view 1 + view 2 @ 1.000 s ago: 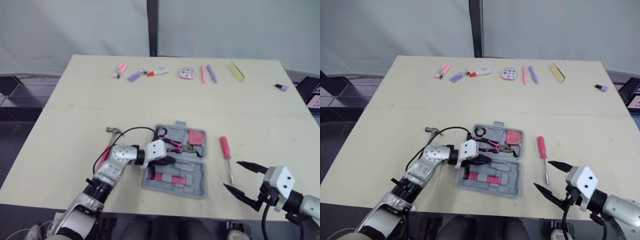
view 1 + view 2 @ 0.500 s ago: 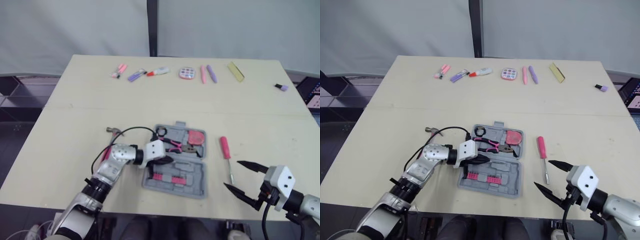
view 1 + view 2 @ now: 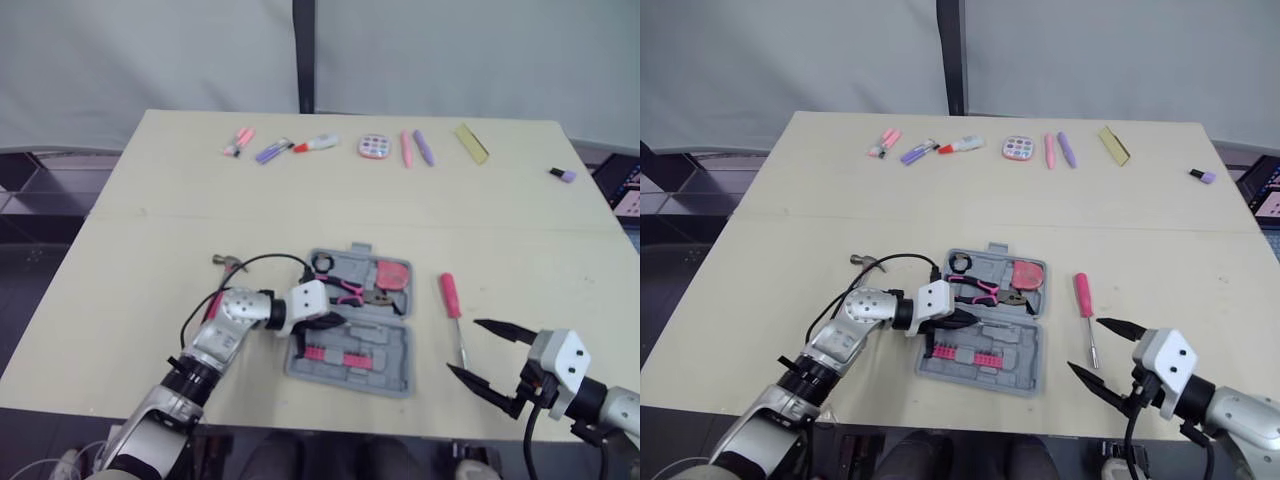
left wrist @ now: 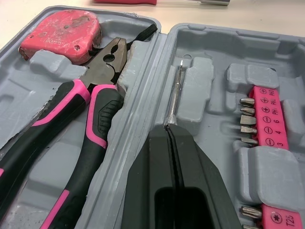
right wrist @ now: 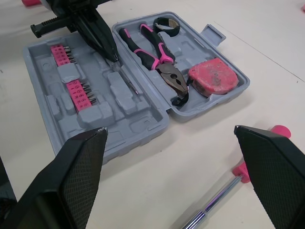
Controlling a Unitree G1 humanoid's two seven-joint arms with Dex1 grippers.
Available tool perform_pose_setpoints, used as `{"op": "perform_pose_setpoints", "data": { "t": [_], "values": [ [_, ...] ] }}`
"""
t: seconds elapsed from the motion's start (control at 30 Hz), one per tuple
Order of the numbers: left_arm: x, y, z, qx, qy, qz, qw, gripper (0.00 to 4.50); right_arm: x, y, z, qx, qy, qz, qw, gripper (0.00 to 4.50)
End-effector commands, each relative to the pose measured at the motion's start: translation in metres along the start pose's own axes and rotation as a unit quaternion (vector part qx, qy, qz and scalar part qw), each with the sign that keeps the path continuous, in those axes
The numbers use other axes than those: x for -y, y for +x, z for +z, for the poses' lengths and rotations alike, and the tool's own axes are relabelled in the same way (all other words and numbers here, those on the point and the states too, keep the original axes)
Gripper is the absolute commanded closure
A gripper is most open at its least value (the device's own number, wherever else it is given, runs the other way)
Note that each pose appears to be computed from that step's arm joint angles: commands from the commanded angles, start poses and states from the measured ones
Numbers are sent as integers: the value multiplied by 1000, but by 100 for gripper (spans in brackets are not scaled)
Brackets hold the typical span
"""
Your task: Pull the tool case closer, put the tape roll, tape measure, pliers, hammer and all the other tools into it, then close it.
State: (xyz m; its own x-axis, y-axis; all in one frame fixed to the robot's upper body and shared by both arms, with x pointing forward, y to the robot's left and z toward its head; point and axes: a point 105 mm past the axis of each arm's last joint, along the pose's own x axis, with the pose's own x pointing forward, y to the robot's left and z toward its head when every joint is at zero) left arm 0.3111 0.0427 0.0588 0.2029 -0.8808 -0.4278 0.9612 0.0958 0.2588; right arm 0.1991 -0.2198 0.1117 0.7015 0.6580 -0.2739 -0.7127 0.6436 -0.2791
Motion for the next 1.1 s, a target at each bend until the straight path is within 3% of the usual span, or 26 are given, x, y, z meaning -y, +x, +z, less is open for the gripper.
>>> {"op": "perform_pose_setpoints", "data": {
  "t": [0.03, 0.77, 1.1],
  "values": [
    [5, 3, -11, -27, -6, -5, 1000, 448, 5, -5, 6, 3, -12, -14, 1000, 0],
    [22, 6, -39, -96, -8, -38, 995, 448, 1, -8, 5, 0, -10, -16, 1000, 0],
    [23, 9, -42, -99, -18, -36, 994, 448, 2, -9, 5, -2, -12, -12, 1000, 0]
  ]
}}
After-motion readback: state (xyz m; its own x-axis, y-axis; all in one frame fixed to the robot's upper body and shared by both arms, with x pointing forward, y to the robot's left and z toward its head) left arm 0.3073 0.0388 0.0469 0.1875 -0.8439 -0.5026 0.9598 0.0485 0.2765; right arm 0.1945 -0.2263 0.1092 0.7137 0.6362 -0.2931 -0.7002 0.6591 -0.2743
